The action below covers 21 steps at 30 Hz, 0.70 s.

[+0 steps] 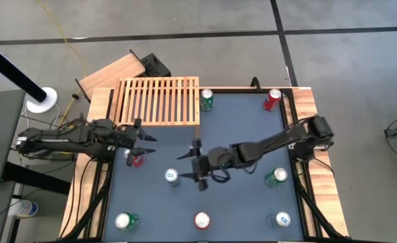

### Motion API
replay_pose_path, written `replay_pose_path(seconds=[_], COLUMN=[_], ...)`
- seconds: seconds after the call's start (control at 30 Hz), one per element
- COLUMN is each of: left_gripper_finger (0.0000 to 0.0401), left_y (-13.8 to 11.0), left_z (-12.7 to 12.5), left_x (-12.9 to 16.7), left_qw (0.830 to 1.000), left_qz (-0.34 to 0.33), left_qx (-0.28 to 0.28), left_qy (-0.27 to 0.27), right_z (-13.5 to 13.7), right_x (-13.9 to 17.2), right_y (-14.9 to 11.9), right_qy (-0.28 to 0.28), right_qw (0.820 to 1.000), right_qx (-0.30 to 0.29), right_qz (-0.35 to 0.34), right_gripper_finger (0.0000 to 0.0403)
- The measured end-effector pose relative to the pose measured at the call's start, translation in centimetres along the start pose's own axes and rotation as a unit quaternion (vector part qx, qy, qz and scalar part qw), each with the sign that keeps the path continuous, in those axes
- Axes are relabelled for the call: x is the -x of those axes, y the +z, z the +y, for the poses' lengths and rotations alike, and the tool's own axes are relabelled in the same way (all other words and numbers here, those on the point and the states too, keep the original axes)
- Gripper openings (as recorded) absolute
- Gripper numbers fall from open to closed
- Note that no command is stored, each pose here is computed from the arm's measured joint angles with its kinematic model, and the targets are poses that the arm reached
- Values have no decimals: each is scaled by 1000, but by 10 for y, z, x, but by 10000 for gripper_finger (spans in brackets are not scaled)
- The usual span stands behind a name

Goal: Place canned beverage on shelf
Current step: Put the top blue soda can on the shelf

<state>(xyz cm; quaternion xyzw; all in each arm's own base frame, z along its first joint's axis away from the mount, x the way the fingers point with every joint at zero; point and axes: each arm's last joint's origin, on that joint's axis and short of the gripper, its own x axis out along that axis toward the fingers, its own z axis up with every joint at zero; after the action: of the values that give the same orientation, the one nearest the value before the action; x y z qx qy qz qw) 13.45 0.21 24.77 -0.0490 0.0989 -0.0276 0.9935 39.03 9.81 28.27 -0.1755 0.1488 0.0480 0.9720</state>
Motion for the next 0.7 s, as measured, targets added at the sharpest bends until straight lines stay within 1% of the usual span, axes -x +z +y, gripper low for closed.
replay_pose_path(seconds=[0.13,0.2,0.27,0.33,0.4,0.47,0.53,0.6,0.7], left_gripper_finger=[192,192,192,192,192,192,192,192,192], left_y=[0,1,-1,-1,1,3,5,8,10], left_z=[-6,-10,-17,-24,-32,-39,-45,-52,-65], left_x=[-17,-25,-33,-39,-43,-48,-52,-57,-61], left_qw=[999,999,997,994,990,987,986,984,980], left_qz=[4,-2,0,7,18,26,33,35,46], left_qx=[24,26,18,-2,-13,-18,-28,-46,-85], left_qy=[-27,-43,-73,-112,-141,-156,-162,-166,-171], right_z=[-10,-14,-17,-15,-11,-4,3,12,24], right_x=[34,51,66,80,90,97,100,102,101], right_y=[9,12,13,14,17,20,23,24,23], right_qy=[12,19,25,33,40,41,27,2,-57], right_qw=[999,998,995,992,990,988,989,990,988], right_qx=[14,8,-11,-36,-61,-80,-84,-75,-62], right_qz=[40,67,93,115,121,123,118,122,129], right_gripper_finger=[277,277,277,277,277,276,276,276,276])
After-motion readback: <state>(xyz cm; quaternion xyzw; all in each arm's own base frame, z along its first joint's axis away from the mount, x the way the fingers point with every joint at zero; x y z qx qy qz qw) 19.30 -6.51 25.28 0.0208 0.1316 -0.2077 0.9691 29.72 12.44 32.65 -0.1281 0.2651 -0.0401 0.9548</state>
